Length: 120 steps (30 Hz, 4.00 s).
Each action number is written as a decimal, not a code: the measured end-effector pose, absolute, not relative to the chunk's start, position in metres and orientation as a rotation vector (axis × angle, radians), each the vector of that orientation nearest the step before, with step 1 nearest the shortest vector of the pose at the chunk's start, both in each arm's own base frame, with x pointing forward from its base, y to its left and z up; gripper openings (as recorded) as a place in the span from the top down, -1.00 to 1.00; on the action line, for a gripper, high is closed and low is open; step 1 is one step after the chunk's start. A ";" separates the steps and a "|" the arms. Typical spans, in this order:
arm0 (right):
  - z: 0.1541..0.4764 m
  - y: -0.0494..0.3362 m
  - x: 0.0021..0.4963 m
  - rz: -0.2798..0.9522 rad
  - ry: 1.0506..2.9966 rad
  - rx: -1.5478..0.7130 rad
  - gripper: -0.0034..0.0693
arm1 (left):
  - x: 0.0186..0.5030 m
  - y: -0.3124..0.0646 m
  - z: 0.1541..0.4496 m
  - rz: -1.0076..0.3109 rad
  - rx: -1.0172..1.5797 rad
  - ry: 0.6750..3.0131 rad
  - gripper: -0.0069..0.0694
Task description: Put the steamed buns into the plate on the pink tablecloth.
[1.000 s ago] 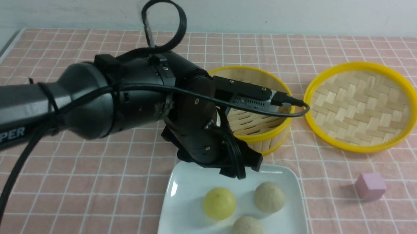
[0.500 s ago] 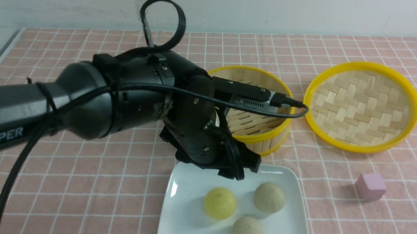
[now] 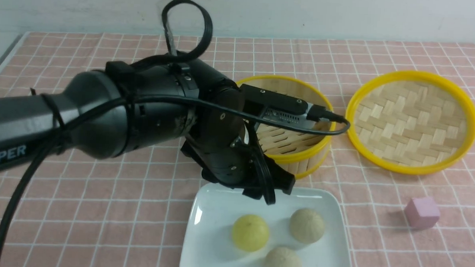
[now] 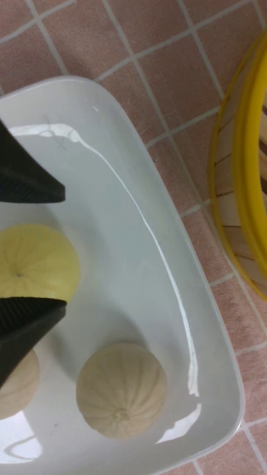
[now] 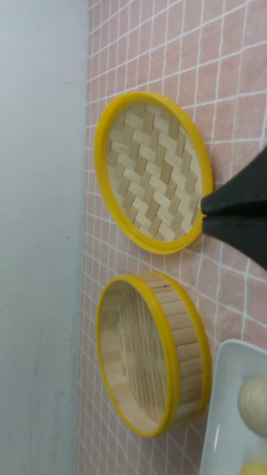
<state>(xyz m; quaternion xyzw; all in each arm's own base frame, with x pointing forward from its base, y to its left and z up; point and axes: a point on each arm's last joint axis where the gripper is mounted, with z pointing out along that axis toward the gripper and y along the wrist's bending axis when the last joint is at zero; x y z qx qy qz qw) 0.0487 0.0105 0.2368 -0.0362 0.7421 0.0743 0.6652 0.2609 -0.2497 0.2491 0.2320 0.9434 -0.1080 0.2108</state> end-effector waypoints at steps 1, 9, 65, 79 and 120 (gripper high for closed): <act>0.231 0.010 0.049 0.156 1.684 -0.075 0.92 | 0.261 -0.250 0.249 -0.301 0.644 2.622 -0.02; 0.176 0.007 0.053 0.101 1.835 -0.018 0.91 | 0.257 -0.248 0.260 -0.330 0.632 2.603 0.62; 0.174 0.005 0.052 0.039 1.877 -0.066 0.73 | 0.083 -0.039 0.269 -0.459 0.182 1.955 0.76; 0.174 0.005 0.052 0.039 1.877 -0.066 0.68 | 0.052 0.003 0.172 -0.105 -0.166 1.880 0.73; 0.174 0.005 0.052 0.037 1.878 -0.067 0.56 | 0.052 0.003 0.173 -0.072 -0.138 1.873 0.63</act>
